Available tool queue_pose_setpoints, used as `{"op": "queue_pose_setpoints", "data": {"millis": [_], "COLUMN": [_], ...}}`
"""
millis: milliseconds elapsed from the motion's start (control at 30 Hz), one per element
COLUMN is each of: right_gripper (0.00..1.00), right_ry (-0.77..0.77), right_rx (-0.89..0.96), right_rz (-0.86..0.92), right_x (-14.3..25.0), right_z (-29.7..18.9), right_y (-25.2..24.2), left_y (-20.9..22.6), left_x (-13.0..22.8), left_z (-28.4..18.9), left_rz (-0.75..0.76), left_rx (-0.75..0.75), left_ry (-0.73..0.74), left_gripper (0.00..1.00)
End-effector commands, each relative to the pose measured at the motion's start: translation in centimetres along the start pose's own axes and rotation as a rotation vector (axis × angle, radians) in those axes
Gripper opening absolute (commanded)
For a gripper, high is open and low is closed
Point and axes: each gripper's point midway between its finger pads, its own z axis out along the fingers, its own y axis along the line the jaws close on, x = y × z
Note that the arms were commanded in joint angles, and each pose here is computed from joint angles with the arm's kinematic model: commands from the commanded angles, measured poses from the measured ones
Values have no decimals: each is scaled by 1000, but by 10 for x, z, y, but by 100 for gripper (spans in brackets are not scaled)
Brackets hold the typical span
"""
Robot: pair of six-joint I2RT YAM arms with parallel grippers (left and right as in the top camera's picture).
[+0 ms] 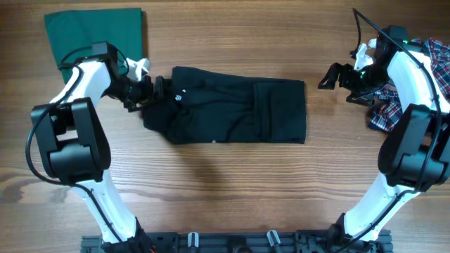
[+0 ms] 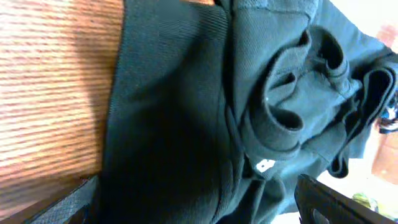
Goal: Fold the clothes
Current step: 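Grasp the strip's left end and fold it rightward with the left gripper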
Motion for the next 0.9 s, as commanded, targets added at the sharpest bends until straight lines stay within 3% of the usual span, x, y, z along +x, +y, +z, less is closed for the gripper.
{"op": "queue_pose_setpoints", "data": {"millis": [0, 300, 567, 767, 867], "right_gripper": [100, 100, 100, 100, 100], "right_ry": [-38, -31, -24, -24, -24], "right_rx": [-31, -31, -46, -46, -46], "right_rz": [-29, -26, -23, -23, -23], "right_x": [-6, -4, -3, -2, -2], "right_z": [-13, -13, -13, -13, -13], "right_y": [11, 11, 14, 14, 14], "left_y": [26, 2, -9, -9, -9], "left_x": [30, 32, 25, 25, 25], "left_z": [28, 47, 58, 58, 58], "left_rz": [-67, 25, 20, 20, 21], "left_rx": [-39, -42, -60, -60, -60], "left_ry": [125, 153, 132, 132, 131], "left_gripper": [100, 100, 100, 64, 57]}}
